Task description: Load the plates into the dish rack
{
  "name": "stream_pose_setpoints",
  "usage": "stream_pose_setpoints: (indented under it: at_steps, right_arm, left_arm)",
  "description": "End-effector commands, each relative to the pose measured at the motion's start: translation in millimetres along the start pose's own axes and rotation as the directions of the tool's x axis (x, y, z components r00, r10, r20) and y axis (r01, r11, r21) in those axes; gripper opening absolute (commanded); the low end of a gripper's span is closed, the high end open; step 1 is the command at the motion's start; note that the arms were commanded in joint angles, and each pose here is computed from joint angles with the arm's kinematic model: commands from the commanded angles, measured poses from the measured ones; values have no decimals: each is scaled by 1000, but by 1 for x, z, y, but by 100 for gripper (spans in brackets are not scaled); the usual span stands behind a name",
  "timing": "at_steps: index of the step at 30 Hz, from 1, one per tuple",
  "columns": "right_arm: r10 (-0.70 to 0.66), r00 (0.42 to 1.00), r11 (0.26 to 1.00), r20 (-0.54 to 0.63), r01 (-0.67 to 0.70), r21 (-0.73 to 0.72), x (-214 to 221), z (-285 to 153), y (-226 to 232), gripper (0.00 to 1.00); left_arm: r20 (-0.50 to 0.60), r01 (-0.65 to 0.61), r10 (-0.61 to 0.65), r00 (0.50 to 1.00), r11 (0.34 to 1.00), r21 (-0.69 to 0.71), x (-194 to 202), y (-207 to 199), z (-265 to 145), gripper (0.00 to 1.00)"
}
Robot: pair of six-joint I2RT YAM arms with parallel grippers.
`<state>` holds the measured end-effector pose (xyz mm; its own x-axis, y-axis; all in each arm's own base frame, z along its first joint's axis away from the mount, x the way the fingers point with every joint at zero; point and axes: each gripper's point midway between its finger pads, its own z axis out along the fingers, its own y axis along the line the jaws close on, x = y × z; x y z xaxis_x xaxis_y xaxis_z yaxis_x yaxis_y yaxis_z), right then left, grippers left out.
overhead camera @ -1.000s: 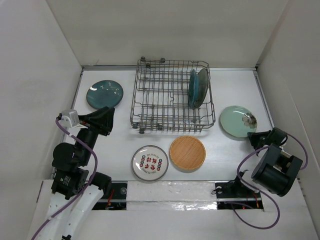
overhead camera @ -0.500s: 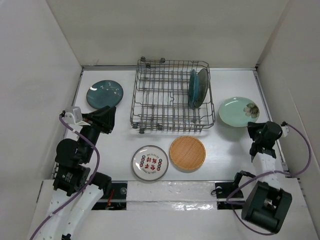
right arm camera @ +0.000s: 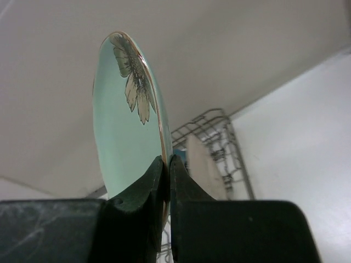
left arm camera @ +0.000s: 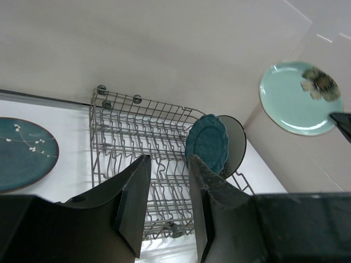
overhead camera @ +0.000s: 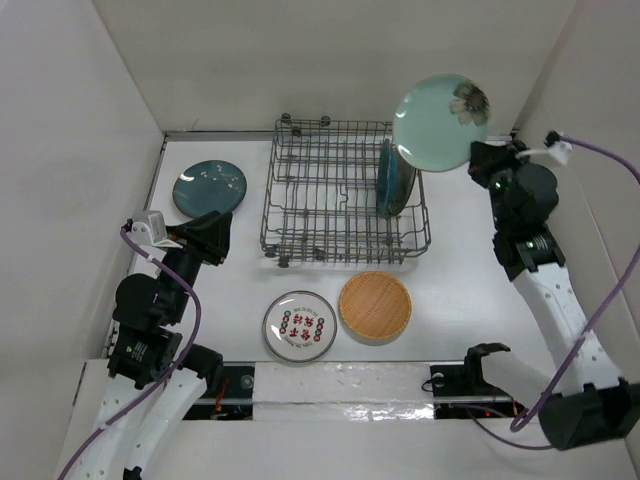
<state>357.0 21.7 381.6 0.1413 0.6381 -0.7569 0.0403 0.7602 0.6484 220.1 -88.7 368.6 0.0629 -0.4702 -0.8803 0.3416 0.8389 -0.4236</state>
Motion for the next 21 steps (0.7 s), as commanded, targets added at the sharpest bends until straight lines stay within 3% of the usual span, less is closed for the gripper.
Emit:
stream_pose_setpoints:
  at_steps: [1, 2, 3, 4, 8, 9, 13, 16, 21]
  right_arm:
    - [-62, 996, 985, 71, 72, -155, -22, 16, 86, 0]
    - [-83, 993, 978, 89, 98, -182, -33, 19, 108, 0]
    - [-120, 992, 978, 42, 126, -168, -9, 38, 112, 0]
    - [-141, 989, 971, 47, 147, -190, -12, 38, 135, 0]
    - [-264, 964, 959, -18, 260, -114, 34, 85, 149, 0]
    - [-274, 962, 956, -14, 271, -111, 28, 81, 154, 0]
    - [-383, 922, 924, -55, 383, -13, 67, 109, 151, 0]
    - [-447, 893, 893, -57, 449, 31, 73, 113, 155, 0]
    - [-577, 809, 803, -108, 587, 102, 105, 122, 147, 0]
  left_arm:
    - [26, -10, 10, 1000, 1000, 8, -5, -2, 4, 30]
    - [24, -11, 10, 1000, 1000, 6, -5, -1, 4, 30]
    - [20, -11, 11, 1000, 1000, 4, -3, -1, 5, 30]
    - [20, -11, 11, 1000, 1000, 4, -4, -1, 5, 30]
    - [21, -14, 14, 1000, 1000, 1, -4, 0, 5, 30]
    - [21, -12, 12, 1000, 1000, 1, -4, 0, 5, 30]
    - [17, -14, 14, 1000, 1000, -1, -2, 0, 6, 30]
    - [16, -13, 13, 1000, 1000, 2, -2, 0, 5, 30]
    - [24, -12, 12, 1000, 1000, 7, -5, -2, 4, 30]
